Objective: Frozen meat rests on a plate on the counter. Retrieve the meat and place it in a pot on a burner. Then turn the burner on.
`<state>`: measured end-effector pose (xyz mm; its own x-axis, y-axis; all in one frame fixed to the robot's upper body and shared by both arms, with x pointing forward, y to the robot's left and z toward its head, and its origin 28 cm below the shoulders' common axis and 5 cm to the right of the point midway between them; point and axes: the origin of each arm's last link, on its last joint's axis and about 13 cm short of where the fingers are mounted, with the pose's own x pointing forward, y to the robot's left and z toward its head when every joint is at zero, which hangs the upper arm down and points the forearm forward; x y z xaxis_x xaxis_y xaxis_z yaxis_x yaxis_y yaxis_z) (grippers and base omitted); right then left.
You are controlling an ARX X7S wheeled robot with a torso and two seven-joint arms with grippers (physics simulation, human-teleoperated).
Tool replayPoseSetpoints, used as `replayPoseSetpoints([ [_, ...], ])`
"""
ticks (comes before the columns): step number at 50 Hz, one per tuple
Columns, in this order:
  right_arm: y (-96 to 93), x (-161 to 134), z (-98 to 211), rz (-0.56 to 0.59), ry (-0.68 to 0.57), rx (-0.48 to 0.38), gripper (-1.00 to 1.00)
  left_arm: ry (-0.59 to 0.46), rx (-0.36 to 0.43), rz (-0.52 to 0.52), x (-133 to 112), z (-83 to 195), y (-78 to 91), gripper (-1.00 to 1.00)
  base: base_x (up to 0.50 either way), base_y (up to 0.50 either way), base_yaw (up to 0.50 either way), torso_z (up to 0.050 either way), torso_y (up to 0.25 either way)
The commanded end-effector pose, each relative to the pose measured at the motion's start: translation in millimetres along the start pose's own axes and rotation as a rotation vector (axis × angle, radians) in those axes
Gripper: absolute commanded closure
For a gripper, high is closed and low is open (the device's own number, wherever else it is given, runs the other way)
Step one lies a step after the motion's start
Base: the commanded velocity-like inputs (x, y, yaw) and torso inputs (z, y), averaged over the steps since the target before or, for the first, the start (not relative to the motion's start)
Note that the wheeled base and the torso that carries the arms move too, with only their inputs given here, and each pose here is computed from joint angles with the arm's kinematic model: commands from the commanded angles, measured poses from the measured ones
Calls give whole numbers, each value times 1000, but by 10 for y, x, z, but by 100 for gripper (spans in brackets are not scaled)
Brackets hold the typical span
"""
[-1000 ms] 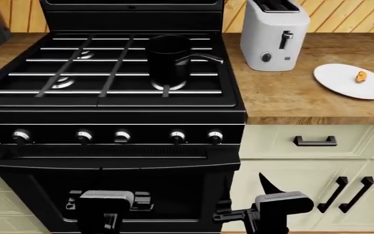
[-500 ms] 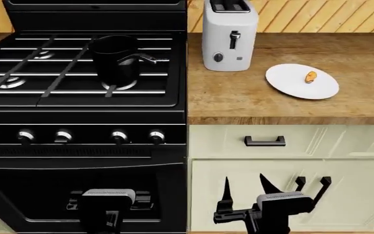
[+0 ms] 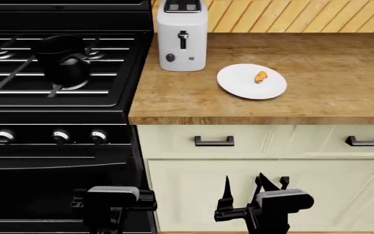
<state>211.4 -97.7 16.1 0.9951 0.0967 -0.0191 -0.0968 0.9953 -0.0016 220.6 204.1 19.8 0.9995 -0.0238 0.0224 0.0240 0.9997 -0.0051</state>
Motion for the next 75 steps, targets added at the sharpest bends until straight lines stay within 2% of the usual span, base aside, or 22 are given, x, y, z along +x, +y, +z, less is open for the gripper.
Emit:
replayPoseSetpoints([
  [1, -22, 5, 8, -1, 5, -14, -100, 4, 4, -13, 13, 31, 0, -100, 0, -500, 0, 0, 0],
  [11, -50, 12, 68, -3, -2, -40, -100, 23, -4, -23, 16, 106, 17, -100, 0, -500, 0, 0, 0],
  [17, -82, 12, 197, 1, -18, -83, -100, 22, -13, -33, 29, 276, 57, -100, 0, -234, 0, 0, 0],
  [24, -114, -40, 803, 108, 4, -125, -100, 46, -2, -78, 35, 917, 190, -100, 0, 0, 0, 0, 0],
  [29, -156, -38, 1292, 164, 19, -118, -100, 14, 62, -118, 14, 1461, 271, -100, 0, 0, 0, 0, 0],
  [35, -221, -42, 1687, 197, -1, -134, -100, -34, 127, -145, -6, 1787, 311, -100, 0, 0, 0, 0, 0],
  [39, -258, -59, 1906, 211, -12, -143, -100, -26, 114, -175, -52, 1994, 321, -100, 0, 0, 0, 0, 0],
  [43, -289, -74, 2108, 254, -35, -114, -100, -33, 107, -181, -54, 2151, 341, -100, 71, 0, 0, 0, 0],
  [52, -315, -71, 2275, 265, -54, -125, -100, -63, 124, -177, -47, 2252, 357, -100, 500, -115, 0, 0, 0],
  [75, -249, 30, 2283, 281, -30, -153, -100, -57, 113, -182, 8, 2179, 405, -100, 500, -116, 0, 0, 0],
])
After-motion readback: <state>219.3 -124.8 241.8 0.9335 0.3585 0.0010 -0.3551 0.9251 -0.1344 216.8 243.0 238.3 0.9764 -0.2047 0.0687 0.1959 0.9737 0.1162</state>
